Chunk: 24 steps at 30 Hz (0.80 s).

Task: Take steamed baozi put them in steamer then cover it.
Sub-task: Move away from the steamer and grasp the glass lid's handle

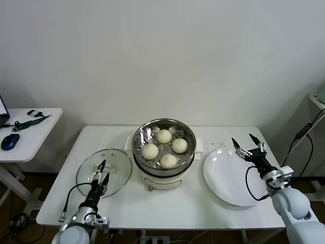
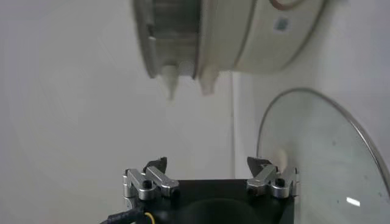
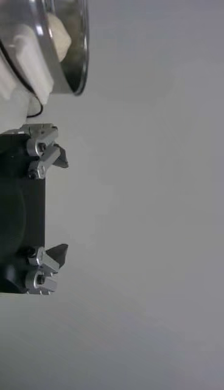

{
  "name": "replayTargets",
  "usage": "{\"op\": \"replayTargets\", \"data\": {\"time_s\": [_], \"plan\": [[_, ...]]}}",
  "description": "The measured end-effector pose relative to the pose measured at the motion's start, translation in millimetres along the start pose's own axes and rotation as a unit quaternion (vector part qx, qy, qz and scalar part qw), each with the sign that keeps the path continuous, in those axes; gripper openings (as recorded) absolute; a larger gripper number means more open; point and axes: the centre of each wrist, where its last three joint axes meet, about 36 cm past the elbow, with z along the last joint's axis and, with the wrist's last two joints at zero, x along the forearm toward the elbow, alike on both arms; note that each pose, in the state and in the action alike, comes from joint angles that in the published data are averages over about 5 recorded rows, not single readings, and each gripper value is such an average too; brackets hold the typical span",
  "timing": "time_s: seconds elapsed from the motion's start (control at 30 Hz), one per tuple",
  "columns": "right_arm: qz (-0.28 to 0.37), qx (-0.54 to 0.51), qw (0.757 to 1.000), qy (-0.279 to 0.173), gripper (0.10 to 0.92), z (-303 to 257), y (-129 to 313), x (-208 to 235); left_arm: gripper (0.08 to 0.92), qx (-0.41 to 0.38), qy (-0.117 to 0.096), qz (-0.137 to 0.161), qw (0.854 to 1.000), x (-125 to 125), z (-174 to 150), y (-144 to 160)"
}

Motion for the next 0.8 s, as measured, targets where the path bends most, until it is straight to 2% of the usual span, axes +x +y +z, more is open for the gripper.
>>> {"op": "replayTargets", "data": {"time_s": [0.3,0.8], "plan": [[0.017,0.001,1.000,0.013,0.823,12,-1,16,0.823,-0.041,0.021,0.007,0.999,-33,15,-20],[0.026,0.018,0.999,0.025,0.823,24,-8,33,0.823,-0.051,0.037,0.004,0.998,-76,31,-31]]}}
